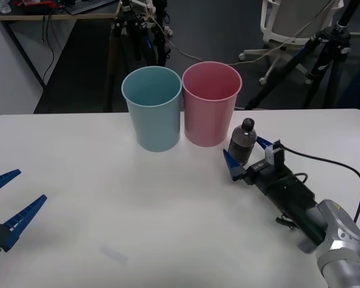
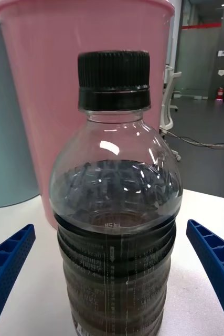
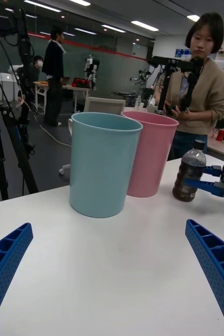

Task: Grasp the object on the table and drop it into the matching bin: aluminum can to the light blue bin, PET bottle to the pink bin.

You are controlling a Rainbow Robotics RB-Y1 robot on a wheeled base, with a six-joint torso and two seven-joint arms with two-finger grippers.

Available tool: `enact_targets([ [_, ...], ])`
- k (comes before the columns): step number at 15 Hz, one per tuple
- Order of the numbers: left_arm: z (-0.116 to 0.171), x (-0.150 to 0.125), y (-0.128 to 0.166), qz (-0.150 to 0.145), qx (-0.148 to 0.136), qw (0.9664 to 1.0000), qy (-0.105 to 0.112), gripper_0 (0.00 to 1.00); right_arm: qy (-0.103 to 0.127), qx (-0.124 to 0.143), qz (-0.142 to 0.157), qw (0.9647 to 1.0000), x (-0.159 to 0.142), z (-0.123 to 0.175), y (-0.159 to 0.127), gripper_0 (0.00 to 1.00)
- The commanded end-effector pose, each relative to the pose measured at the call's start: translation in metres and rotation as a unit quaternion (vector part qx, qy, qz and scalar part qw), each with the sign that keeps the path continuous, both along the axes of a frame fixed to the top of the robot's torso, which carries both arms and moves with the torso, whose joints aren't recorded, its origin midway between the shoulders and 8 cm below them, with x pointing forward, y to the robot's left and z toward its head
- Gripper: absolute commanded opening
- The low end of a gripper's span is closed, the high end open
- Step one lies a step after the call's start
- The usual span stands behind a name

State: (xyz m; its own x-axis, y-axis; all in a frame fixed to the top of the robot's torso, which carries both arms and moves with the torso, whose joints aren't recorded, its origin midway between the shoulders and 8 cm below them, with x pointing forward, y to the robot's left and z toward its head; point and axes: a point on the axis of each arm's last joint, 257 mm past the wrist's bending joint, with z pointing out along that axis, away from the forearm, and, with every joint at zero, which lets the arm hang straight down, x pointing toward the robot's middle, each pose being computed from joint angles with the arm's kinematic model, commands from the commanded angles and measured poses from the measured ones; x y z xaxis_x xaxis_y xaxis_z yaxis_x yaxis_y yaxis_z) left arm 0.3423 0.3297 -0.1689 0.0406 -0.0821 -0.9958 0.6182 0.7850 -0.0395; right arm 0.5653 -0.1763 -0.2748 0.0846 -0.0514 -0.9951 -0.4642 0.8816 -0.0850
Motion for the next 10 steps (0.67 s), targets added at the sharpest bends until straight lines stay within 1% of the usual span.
enact_targets([
  [1, 0.0, 0.0, 0.0, 0.0, 0.0, 1.0, 0.0, 1.0, 0.001, 0.0, -0.008, 1.0, 0.005, 0.001, 0.004, 1.0],
  [5, 0.0, 0.0, 0.0, 0.0, 0.0, 1.0, 0.0, 1.0, -0.002, -0.006, -0.013, 0.9999, 0.011, 0.004, 0.01, 1.0],
  [10, 0.0, 0.0, 0.0, 0.0, 0.0, 1.0, 0.0, 1.0, 0.0, -0.009, -0.025, 0.9996, 0.018, 0.005, 0.009, 1.0],
])
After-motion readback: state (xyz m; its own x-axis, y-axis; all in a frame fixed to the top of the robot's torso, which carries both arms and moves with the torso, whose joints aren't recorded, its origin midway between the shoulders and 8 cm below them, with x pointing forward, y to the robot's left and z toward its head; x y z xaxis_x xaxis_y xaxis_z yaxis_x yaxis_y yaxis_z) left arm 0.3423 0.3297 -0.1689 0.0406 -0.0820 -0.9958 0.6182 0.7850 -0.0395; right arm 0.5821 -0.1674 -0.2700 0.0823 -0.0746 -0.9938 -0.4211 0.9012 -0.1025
